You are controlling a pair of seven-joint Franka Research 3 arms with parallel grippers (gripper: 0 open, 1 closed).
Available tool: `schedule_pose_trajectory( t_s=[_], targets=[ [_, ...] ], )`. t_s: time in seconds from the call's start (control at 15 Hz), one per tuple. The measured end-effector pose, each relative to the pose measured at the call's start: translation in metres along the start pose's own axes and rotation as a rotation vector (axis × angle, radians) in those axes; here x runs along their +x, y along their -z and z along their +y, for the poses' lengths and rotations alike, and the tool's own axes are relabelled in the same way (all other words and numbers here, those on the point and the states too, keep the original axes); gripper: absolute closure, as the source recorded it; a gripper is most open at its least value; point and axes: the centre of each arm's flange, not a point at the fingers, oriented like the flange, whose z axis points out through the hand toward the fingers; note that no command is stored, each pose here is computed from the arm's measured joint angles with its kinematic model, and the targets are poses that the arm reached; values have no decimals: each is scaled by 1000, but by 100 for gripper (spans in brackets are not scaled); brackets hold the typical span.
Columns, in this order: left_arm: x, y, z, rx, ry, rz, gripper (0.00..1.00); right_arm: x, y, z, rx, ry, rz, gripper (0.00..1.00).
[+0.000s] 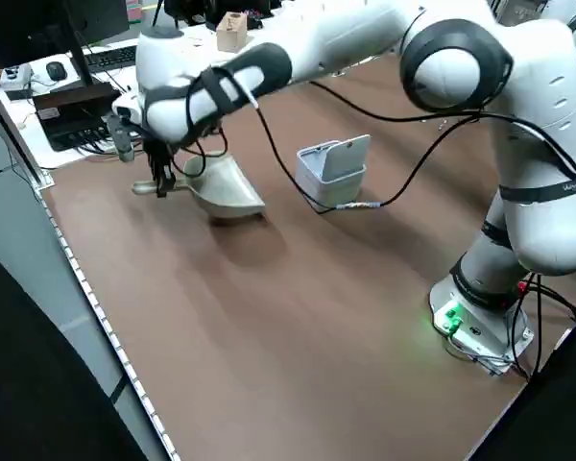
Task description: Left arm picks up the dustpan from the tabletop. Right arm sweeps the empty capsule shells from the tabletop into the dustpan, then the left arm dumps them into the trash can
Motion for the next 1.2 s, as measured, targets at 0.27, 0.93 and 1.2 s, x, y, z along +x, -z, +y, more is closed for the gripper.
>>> schedule_pose_trajectory(
  t_s=[0.27, 0.93, 1.2],
  targets=[
    [-23, 59, 18, 7, -41, -33, 67, 15, 17, 2, 8, -37, 13, 73],
    [-139, 194, 69, 10, -78, -92, 67, 64, 104, -9, 23, -106, -23, 73],
    [-244, 228, 102, 12, -30, -127, 67, 85, 115, -25, 56, -161, -16, 73]
  ],
)
